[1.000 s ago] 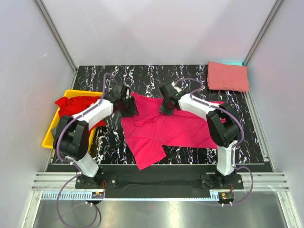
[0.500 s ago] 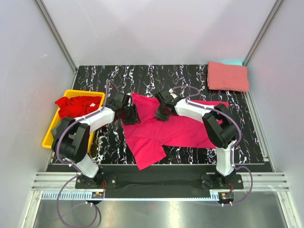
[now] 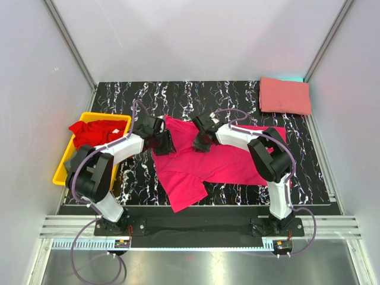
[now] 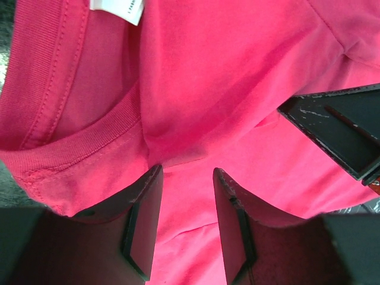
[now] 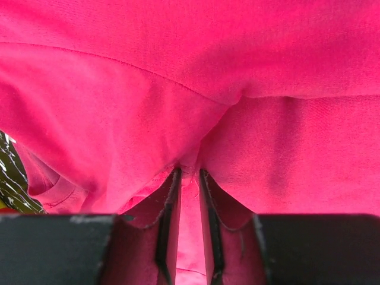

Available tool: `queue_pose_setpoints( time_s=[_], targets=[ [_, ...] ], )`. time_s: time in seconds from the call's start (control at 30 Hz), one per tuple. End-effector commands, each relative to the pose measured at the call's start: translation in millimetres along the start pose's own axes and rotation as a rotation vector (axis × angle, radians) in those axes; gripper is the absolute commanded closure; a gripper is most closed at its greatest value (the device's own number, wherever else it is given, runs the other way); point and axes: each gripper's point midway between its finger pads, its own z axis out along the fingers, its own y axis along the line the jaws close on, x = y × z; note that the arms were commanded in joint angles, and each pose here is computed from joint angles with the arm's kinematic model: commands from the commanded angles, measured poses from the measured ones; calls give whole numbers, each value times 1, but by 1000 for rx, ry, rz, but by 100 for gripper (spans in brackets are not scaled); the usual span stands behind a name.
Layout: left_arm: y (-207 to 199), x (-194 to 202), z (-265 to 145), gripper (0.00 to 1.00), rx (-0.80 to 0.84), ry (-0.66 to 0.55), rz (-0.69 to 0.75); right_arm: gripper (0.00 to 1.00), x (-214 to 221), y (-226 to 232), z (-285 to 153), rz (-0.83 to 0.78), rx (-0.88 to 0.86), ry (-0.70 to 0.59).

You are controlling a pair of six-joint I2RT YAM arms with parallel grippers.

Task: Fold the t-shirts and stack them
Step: Fold the tshirt

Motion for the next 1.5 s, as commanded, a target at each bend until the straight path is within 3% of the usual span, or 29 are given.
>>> queue_pose_setpoints(
  time_s=[0.0,0.27,0.5,0.6,0.63,0.73,1.13,1.47],
  targets=[
    [0,-12,1,56,-18,-44,2,76,-10,19,-3,9,-37,-39],
    [3,-12,4,55,-41,-34,6,100,-15,24,-6,-9,-37,-52],
    [1,-15,9,58,-42,-28,9,100,-20,26,-15,-26,-43,-66],
    [-1,-15,11,70,-35,-22,7,100,-20,27,-20,-33,-52,-69],
    [-2,-16,11,81,-35,-22,4,100,-21,28,-22,-34,-55,-72],
    [-6,-18,8,99,-29,-16,-2,100,-22,26,-27,-48,-57,-79],
    [-19,-33,-35,100,-64,-53,-40,100,-42,22,-82,-128,-69,-183],
    [-36,-21,-61,100,-47,-52,-32,100,-33,12,-100,-186,-85,-155]
  ],
)
